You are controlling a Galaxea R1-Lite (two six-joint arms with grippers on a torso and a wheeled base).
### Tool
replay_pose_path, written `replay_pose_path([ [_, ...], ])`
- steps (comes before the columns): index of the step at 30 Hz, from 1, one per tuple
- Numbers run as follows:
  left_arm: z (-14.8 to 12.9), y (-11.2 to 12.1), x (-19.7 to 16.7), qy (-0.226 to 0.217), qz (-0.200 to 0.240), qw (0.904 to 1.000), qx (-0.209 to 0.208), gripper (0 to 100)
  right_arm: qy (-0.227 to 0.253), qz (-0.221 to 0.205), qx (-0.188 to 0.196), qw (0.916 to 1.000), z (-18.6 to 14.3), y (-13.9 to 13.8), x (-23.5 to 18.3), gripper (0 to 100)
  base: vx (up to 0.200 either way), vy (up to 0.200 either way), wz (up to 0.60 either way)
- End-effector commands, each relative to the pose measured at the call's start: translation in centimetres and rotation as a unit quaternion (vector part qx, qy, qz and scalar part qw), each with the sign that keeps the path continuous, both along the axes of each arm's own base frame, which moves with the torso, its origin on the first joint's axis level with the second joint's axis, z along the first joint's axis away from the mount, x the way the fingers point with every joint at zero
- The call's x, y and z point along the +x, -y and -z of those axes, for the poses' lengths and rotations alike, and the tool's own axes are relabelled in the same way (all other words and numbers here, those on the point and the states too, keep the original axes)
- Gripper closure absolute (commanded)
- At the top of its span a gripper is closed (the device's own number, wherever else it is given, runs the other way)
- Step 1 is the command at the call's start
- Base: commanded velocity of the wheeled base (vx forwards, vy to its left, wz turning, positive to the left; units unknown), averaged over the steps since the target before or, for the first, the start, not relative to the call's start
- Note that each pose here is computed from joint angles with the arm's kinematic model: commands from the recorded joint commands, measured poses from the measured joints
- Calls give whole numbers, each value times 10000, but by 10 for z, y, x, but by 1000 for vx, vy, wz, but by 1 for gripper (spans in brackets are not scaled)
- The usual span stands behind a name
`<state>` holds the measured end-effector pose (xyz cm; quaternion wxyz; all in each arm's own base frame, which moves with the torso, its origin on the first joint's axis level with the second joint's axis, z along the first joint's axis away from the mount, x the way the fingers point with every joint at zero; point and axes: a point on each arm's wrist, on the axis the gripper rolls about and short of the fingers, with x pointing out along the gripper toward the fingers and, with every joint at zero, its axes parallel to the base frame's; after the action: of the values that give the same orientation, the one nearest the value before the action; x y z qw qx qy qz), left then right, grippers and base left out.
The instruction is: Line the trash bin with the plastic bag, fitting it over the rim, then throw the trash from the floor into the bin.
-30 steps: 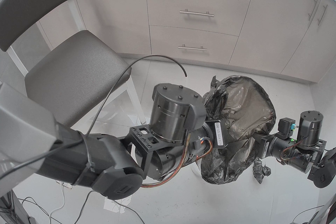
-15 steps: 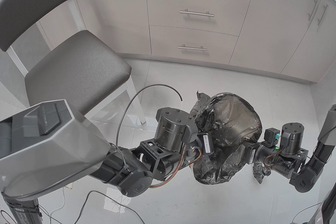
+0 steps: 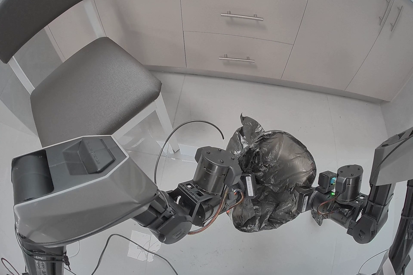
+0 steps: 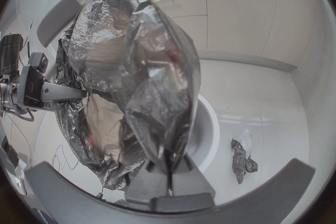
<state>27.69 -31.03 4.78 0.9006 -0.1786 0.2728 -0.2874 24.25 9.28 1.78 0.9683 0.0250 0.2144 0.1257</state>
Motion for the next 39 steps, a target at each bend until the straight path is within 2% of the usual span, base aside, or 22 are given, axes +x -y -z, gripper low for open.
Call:
replay_pose_path([
  [1, 11, 1, 2, -86, -15, 9999, 87, 100, -183, 80, -66, 9998, 7, 6, -3, 100, 0, 0, 0],
  [14, 10, 2, 4, -82, -45, 10000, 34, 100, -418, 587, -142, 9973, 11, 34, -8, 100, 0, 0, 0],
  [22, 20, 2, 11, -129, -160, 9997, 104, 100, -464, 768, -142, 9959, 30, 37, 15, 100, 0, 0, 0],
  [33, 28, 2, 23, -127, -199, 9996, 133, 100, -61, 1224, -114, 9924, 40, 48, 53, 100, 0, 0, 0],
  [39, 29, 4, 22, -127, -155, 9997, 146, 100, 11, 1244, -190, 9921, 38, 51, 56, 100, 0, 0, 0],
])
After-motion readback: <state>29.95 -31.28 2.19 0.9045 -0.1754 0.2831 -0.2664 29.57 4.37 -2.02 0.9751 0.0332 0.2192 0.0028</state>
